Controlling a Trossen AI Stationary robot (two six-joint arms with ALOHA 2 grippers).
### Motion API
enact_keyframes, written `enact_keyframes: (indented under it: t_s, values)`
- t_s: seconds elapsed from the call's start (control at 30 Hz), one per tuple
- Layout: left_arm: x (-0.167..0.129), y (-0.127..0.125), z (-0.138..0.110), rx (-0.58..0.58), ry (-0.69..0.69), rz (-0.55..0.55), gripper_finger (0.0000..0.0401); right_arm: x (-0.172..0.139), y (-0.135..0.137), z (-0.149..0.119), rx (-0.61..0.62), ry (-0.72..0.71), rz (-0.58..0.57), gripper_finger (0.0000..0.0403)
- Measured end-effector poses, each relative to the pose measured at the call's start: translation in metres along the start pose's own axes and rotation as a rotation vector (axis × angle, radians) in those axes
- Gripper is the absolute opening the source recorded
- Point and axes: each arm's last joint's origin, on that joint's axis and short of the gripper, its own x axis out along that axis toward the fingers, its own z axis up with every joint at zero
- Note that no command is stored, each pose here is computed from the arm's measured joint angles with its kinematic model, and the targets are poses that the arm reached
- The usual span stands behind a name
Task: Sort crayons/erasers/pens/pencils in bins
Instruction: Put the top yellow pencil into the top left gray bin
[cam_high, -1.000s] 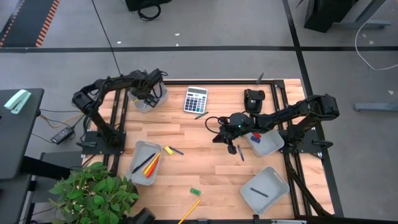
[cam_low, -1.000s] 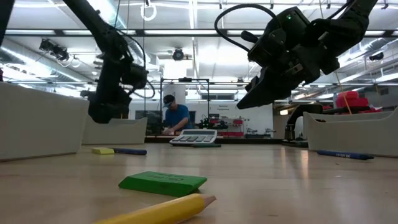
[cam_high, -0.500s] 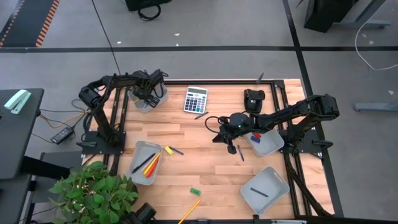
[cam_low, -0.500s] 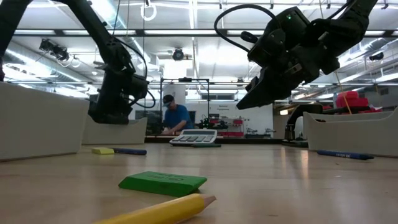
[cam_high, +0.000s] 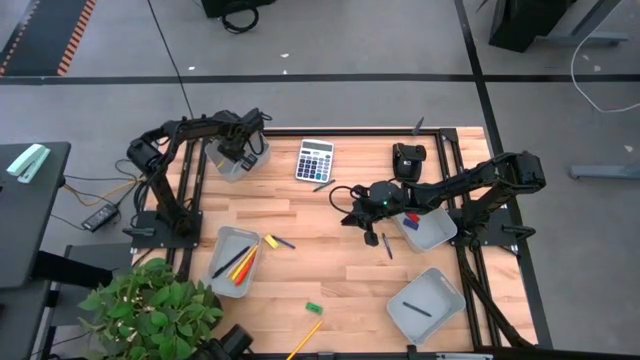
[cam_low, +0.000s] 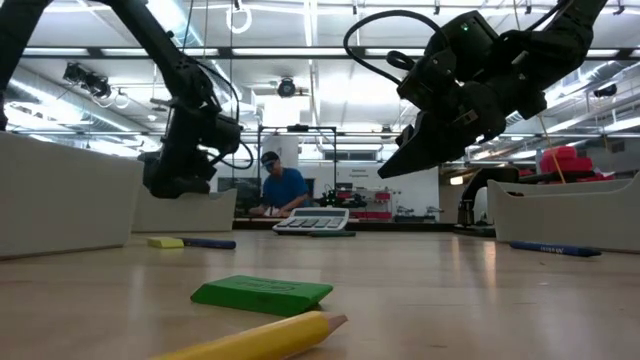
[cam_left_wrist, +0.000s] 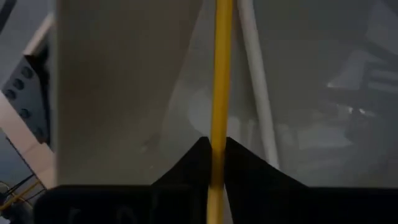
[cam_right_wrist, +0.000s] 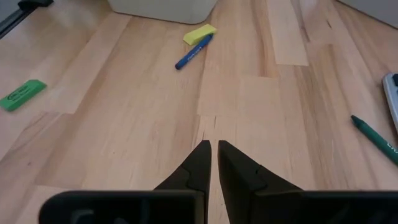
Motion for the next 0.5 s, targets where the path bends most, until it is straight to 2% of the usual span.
enact_keyframes:
  t_s: [0.2, 0.5]
  values:
    - [-0.02, 0.0, 0.013, 0.004, -0.055, -0.013, 0.0032, 0.0, 0.0, 0.0, -0.002, 0.0, 0.001, 0.0038]
    - [-0.027, -0.005, 0.019, -0.031, -0.106, -0.013, 0.0062, -0.001, -0.005, 0.0, -0.006, 0.0, -0.013, 0.0038]
